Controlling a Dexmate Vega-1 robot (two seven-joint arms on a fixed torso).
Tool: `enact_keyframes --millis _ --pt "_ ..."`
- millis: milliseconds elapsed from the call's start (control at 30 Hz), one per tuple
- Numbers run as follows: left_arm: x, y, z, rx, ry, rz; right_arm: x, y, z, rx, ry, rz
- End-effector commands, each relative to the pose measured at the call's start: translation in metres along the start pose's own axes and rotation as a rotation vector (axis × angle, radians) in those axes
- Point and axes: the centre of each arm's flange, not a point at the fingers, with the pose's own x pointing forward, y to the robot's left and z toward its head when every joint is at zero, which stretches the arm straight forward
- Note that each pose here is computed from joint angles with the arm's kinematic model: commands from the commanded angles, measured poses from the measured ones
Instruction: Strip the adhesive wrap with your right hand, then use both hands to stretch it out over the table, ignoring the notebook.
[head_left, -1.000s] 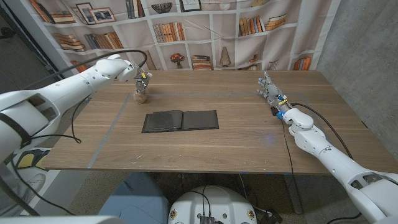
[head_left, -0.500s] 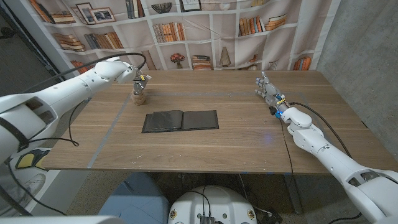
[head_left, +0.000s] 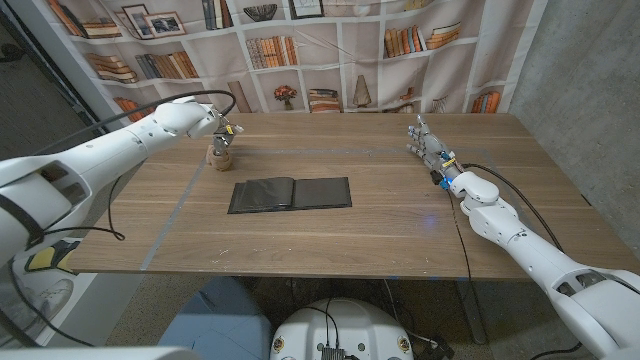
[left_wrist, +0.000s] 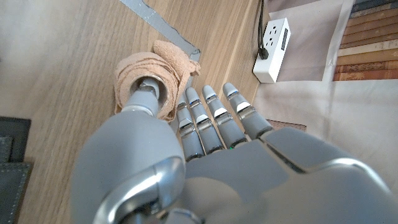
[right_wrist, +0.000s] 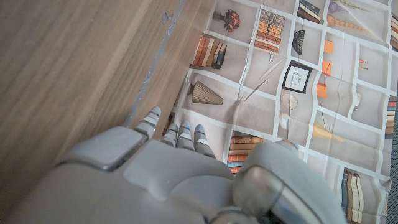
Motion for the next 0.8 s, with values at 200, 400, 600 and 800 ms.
enact_keyframes --millis 200,400,600,800 --pt "-0.0009 0.0011 0.0101 0.044 0.018 -0.039 0.0018 0.0031 -0.0021 0.003 0.012 0.018" --pt "-0.0005 0.0013 0.0111 0.063 0.047 -0.059 0.0046 0.0041 -0.0020 0.003 0.013 0.030" --pt "-0.0002 0.0007 0.0105 0.068 0.056 -0.061 0.0055 0.0026 -0.0014 0.002 0.014 0.030" --pt "0.0027 -0.0011 0.0154 0.091 0.059 -0.069 0.0059 0.0018 -0.0018 0.001 0.016 0.035"
